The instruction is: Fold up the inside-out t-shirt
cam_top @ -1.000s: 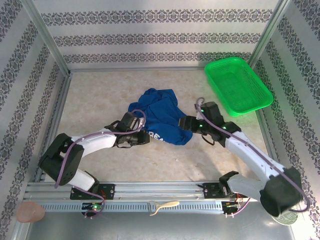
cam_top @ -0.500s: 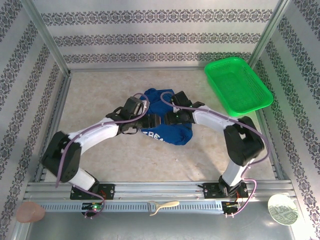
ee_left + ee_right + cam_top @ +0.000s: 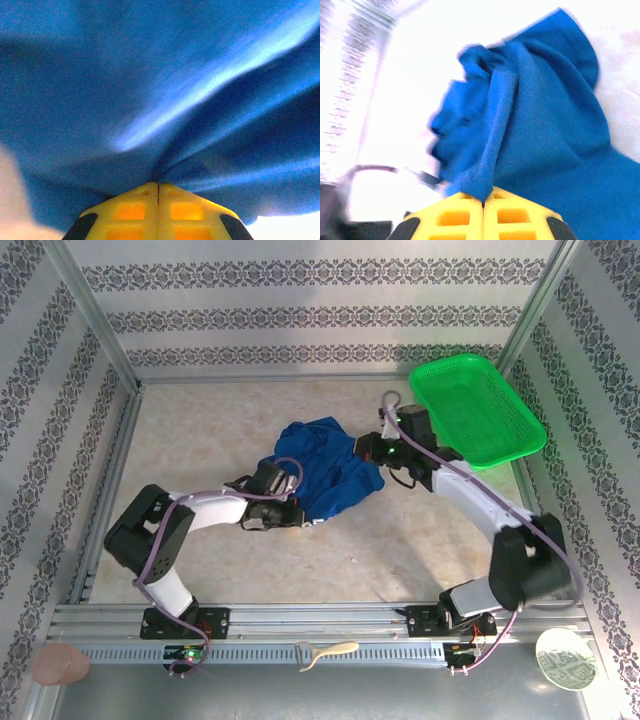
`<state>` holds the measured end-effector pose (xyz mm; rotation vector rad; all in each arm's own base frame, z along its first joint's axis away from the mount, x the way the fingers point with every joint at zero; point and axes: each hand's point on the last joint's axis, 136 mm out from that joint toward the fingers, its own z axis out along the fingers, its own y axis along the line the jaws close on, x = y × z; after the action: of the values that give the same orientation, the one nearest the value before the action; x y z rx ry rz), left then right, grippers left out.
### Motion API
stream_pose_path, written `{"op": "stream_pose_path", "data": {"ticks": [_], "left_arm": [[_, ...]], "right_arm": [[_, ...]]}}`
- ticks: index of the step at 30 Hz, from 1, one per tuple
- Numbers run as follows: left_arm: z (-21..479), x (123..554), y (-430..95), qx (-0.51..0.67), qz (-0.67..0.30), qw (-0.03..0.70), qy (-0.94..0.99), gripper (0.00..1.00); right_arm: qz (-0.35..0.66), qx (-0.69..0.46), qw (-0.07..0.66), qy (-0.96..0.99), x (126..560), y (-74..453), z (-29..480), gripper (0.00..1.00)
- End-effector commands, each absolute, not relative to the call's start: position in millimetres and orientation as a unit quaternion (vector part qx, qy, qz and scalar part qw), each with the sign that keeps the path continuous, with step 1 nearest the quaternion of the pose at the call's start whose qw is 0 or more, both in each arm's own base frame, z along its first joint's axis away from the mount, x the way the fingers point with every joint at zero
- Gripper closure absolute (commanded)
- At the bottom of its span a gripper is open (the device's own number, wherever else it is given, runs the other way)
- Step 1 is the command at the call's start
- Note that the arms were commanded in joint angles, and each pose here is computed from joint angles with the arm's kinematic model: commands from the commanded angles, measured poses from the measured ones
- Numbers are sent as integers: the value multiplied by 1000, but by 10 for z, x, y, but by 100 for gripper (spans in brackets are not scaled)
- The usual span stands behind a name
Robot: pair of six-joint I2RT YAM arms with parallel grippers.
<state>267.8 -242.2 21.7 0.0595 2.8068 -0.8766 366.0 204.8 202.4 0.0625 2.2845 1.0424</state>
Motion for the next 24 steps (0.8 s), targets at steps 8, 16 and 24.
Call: {"op": "stream_pose_path", "data": {"ticks": [8, 16, 24], "left_arm": [[690, 2489, -2316, 23, -332, 149, 931, 69], [1656, 3016, -2431, 78, -325, 299, 894, 30], [1665, 3250, -2879, 152, -322, 310, 881, 29]], "right_arm": [[511, 34, 311, 801, 3360, 2097, 2324, 100], [530, 15, 301, 793, 3214, 2172, 2359, 100], [536, 9, 304, 787, 3146, 2187, 2469, 100]]}}
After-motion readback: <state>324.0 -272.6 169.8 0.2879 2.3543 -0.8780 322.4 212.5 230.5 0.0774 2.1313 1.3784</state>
